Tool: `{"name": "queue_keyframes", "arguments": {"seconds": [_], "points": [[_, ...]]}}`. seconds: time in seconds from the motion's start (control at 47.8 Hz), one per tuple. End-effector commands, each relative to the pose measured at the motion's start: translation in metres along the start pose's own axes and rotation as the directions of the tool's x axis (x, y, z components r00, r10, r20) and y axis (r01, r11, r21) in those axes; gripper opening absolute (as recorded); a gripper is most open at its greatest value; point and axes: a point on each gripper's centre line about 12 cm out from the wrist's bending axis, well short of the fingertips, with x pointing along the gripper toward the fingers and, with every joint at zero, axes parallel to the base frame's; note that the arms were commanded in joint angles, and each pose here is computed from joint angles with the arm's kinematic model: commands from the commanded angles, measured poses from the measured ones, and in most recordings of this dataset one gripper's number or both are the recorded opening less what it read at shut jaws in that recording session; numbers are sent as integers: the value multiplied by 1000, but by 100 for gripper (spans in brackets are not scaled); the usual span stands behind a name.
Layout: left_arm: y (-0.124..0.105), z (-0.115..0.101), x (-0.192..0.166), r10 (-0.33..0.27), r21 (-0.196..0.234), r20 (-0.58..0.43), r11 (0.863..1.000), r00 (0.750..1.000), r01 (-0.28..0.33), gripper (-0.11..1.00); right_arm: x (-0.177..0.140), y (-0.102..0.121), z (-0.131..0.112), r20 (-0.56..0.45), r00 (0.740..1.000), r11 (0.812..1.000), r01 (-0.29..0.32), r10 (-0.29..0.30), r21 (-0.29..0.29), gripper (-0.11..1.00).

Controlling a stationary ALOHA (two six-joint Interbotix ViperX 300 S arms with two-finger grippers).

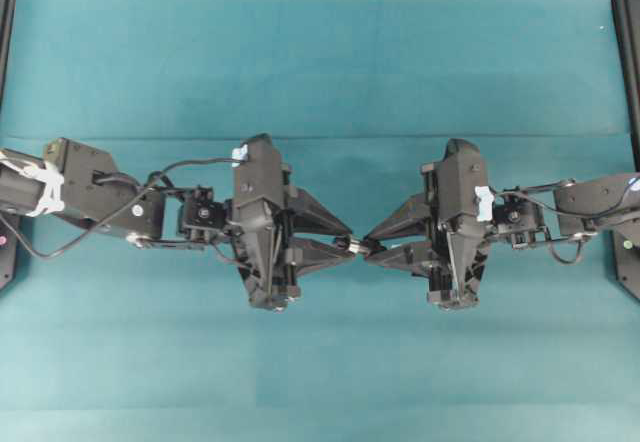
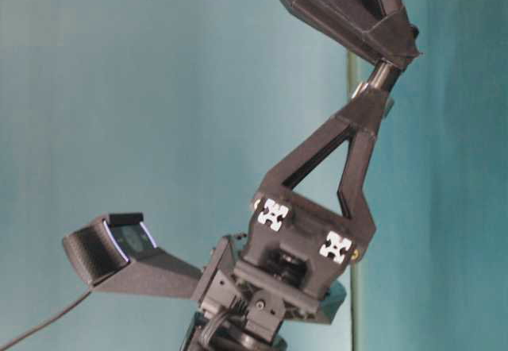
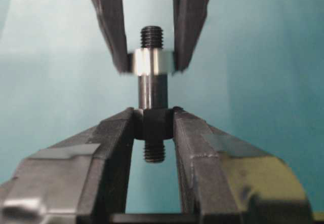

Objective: Insert the washer onto the shaft with both hands.
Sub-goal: 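Bring the washer toward the shaft tip, aligning it over the threads, then push the washer down the shaft with the left gripper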

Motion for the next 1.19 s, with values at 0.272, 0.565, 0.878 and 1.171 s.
{"name": "queue_keyframes", "arguments": {"seconds": [0.272,0.565,0.878,1.171], "points": [[-3,9,6,-9,1,26,1000,1000,9,38,1,1,11,38,999,1000,-6,6,6,0],[-4,11,14,-10,4,28,1000,1000,10,38,1,1,11,35,999,1000,-5,5,6,0],[-3,8,20,2,11,-18,1000,1000,-2,38,1,1,11,37,999,1000,-5,5,9,0],[-3,8,20,2,3,-20,1000,1000,-2,38,1,1,11,34,999,1000,-4,4,7,0]]}}
